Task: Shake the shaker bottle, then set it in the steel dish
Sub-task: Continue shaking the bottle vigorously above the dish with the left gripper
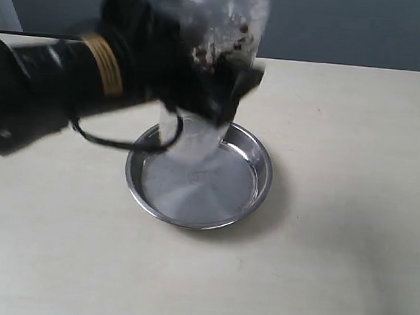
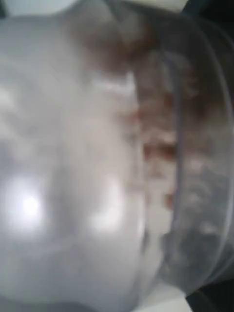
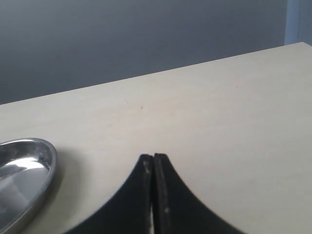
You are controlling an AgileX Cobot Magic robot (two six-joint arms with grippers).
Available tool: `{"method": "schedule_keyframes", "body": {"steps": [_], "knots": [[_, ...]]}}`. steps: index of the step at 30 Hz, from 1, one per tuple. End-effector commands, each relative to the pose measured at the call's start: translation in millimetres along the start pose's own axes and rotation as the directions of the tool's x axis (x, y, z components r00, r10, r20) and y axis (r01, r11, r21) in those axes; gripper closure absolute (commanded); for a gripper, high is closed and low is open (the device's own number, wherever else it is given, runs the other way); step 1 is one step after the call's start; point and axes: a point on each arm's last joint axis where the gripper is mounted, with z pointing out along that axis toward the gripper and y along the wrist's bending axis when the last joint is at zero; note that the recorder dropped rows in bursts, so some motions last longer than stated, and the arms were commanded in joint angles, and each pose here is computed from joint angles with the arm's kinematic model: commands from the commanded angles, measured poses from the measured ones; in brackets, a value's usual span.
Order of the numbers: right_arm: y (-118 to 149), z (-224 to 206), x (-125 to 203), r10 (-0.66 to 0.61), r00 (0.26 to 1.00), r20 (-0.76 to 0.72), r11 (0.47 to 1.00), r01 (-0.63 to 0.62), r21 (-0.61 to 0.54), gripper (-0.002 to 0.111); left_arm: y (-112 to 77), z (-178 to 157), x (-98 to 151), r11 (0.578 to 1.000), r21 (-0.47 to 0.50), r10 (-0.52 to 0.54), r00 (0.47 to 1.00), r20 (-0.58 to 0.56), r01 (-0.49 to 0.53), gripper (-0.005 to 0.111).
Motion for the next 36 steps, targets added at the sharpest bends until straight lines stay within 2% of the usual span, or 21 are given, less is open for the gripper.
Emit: {"method": "schedule_keyframes", "body": {"steps": [1,3,4,7,8,9,11,13,14,15,17,19,20,22,24,26,27,30,32,34,36], "knots": [[0.1,-0.3,-0.8,-0.005,1.0,0.013,1.0,0.005,-0.003,0.109,-13.3,-13.4,-19.1,0.998,0.042,0.035,0.998,0.055,-0.038,0.106],[0.1,-0.3,-0.8,-0.005,1.0,0.013,1.0,0.005,-0.003,0.109,-20.1,-36.2,-64.6,0.987,0.06,0.133,0.959,0.25,-0.152,0.106],[0.1,-0.3,-0.8,-0.005,1.0,0.013,1.0,0.005,-0.003,0.109,-15.3,-34.1,-62.0,0.991,0.045,0.113,0.964,0.239,-0.127,0.106],[0.1,-0.3,-0.8,-0.005,1.0,0.013,1.0,0.005,-0.003,0.109,7.0,4.1,19.8,1.0,-0.015,0.014,0.997,-0.072,-0.015,0.106],[0.1,-0.3,-0.8,-0.005,1.0,0.013,1.0,0.005,-0.003,0.109,11.4,12.0,41.1,0.998,-0.043,-0.057,0.988,-0.142,0.051,0.106],[0.1,-0.3,-0.8,-0.005,1.0,0.013,1.0,0.005,-0.003,0.109,10.8,14.0,45.3,0.995,-0.049,-0.098,0.984,-0.148,0.091,0.106],[0.1,-0.3,-0.6,-0.005,1.0,0.011,1.0,0.005,-0.003,0.109,-3.2,4.1,15.6,0.998,0.03,-0.048,0.999,-0.014,0.048,0.106],[0.0,-0.3,-0.6,-0.007,1.0,0.011,1.0,0.007,-0.002,0.109,-17.8,-23.1,-43.8,0.992,0.095,0.056,0.972,0.23,-0.079,0.106],[0.0,-0.3,-0.6,-0.007,1.0,0.011,1.0,0.007,-0.002,0.109,-20.2,-32.4,-60.5,0.986,0.082,0.116,0.953,0.282,-0.144,0.106],[0.0,-0.3,-0.6,-0.007,1.0,0.011,1.0,0.007,-0.002,0.109,-18.6,-32.7,-61.1,0.99,0.069,0.103,0.957,0.273,-0.126,0.106],[0.0,-0.3,-0.6,-0.007,1.0,0.011,1.0,0.007,-0.002,0.109,-5.3,-9.2,-11.1,0.996,0.019,0.081,0.996,0.044,-0.082,0.106],[0.0,-0.3,-0.6,-0.007,1.0,0.011,1.0,0.007,-0.002,0.109,5.3,9.5,43.8,1.0,-0.021,-0.008,0.988,-0.153,0.005,0.106],[0.0,-0.3,-0.6,-0.007,1.0,0.011,1.0,0.007,-0.002,0.109,6.3,12.7,52.5,0.999,-0.032,-0.042,0.983,-0.179,0.037,0.106],[0.0,-0.3,-0.6,-0.007,1.0,0.011,1.0,0.007,-0.002,0.109,-5.2,4.7,29.3,1.0,0.018,-0.012,0.997,-0.083,0.013,0.106],[0.0,-0.3,-0.6,-0.007,1.0,0.011,1.0,0.007,-0.002,0.109,-20.2,-21.2,-33.3,0.991,0.081,0.09,0.981,0.173,-0.105,0.106],[0.1,-0.3,-0.6,-0.005,1.0,0.011,1.0,0.005,-0.003,0.109,-21.1,-38.8,-67.7,0.989,0.062,0.113,0.948,0.298,-0.137,0.106],[0.1,-0.3,-0.6,-0.005,1.0,0.011,1.0,0.005,-0.003,0.109,-17.0,-36.7,-62.0,0.994,0.048,0.087,0.959,0.269,-0.103,0.106],[0.1,-0.3,-0.6,-0.005,1.0,0.011,1.0,0.005,-0.003,0.109,3.4,-0.4,22.0,1.0,-0.012,0.013,0.998,-0.062,-0.014,0.106],[0.1,-0.3,-0.6,-0.005,1.0,0.011,1.0,0.005,-0.003,0.109,7.8,8.2,45.2,0.994,-0.046,-0.103,0.988,-0.112,0.098,0.106],[0.1,-0.3,-0.6,-0.005,1.0,0.011,1.0,0.005,-0.003,0.109,-3.7,-0.7,20.4,0.996,0.028,-0.085,0.996,0.031,0.085,0.106],[0.1,-0.3,-0.6,-0.005,1.0,0.011,1.0,0.005,-0.003,0.109,-17.2,-24.4,-34.0,0.994,0.109,-0.009,0.955,0.295,-0.024,0.106]]}}
